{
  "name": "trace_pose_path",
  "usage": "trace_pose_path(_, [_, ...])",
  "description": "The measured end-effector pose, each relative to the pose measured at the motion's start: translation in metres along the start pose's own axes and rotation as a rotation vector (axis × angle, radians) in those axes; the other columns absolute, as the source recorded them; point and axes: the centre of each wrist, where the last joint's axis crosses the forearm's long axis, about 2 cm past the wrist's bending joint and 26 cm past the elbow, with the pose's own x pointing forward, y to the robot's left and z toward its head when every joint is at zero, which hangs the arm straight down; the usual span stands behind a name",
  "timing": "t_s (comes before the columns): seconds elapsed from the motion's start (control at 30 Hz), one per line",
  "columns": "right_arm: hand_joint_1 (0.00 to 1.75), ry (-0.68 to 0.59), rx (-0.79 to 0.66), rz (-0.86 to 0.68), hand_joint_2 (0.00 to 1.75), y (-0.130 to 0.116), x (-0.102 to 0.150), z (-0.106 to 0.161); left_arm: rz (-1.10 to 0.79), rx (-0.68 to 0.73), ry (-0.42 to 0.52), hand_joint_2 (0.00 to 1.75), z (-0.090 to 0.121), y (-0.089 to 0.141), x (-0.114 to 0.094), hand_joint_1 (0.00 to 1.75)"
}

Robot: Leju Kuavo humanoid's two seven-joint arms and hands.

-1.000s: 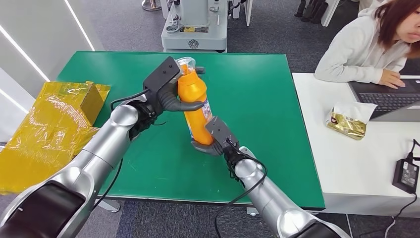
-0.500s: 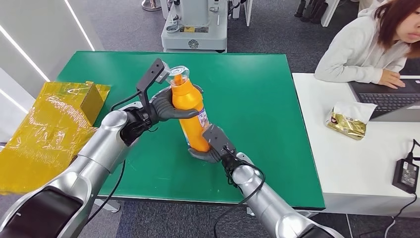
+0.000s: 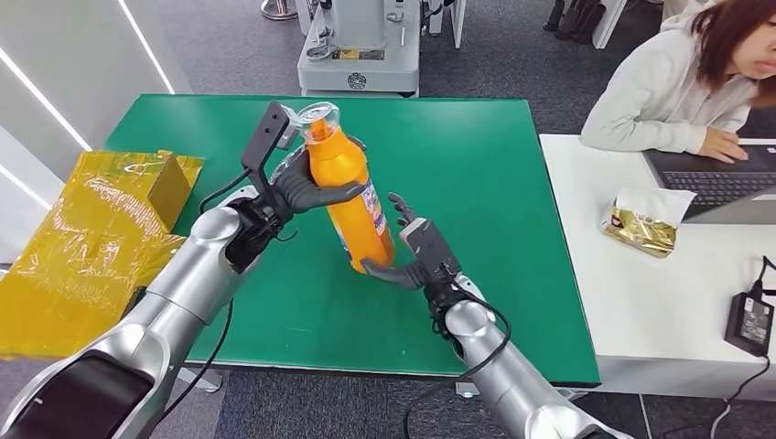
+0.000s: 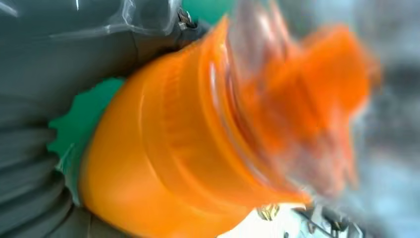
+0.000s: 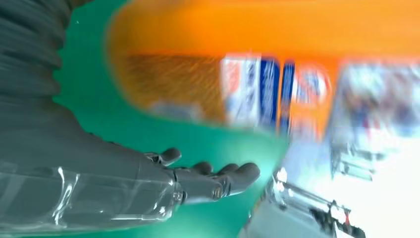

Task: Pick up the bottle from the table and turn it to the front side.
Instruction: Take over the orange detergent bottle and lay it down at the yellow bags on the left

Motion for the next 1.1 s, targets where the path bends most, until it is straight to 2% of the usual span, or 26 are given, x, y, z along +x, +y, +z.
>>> trace_pose_path(0.23, [0.0,-0.116,-0.019,-0.078,1.75,-0.001,0.019,0.02,-0.167,0.117,-0.038,1.75,0.007,0.015,0.003,1.75])
trace_pose_path(0.53, [0.0,-0.214,-0.023,-0.087,1.75,0.0,0.037,0.038,-0.245,0.162,-0.058,1.75,0.013,0.027,0.004,1.75])
trace_pose_path(0.63, [0.0,-0.25,-0.017,-0.074,1.75,0.004,0.038,0.046,-0.442,0.231,-0.088,1.75,0.015,0.032,0.005,1.75])
trace_pose_path(0.8, [0.0,-0.32,-0.011,-0.046,1.75,0.015,0.045,0.066,-0.989,0.358,-0.142,1.75,0.017,0.037,0.013,1.75])
trace_pose_path(0.87, [0.0,-0.347,-0.012,-0.043,1.75,0.015,0.053,0.068,-1.149,0.386,-0.16,1.75,0.014,0.036,0.021,1.75])
trace_pose_path(1.1, [0.0,-0.403,-0.019,-0.037,1.75,0.011,0.07,0.073,-1.262,0.384,-0.193,1.75,0.009,0.034,0.036,1.75])
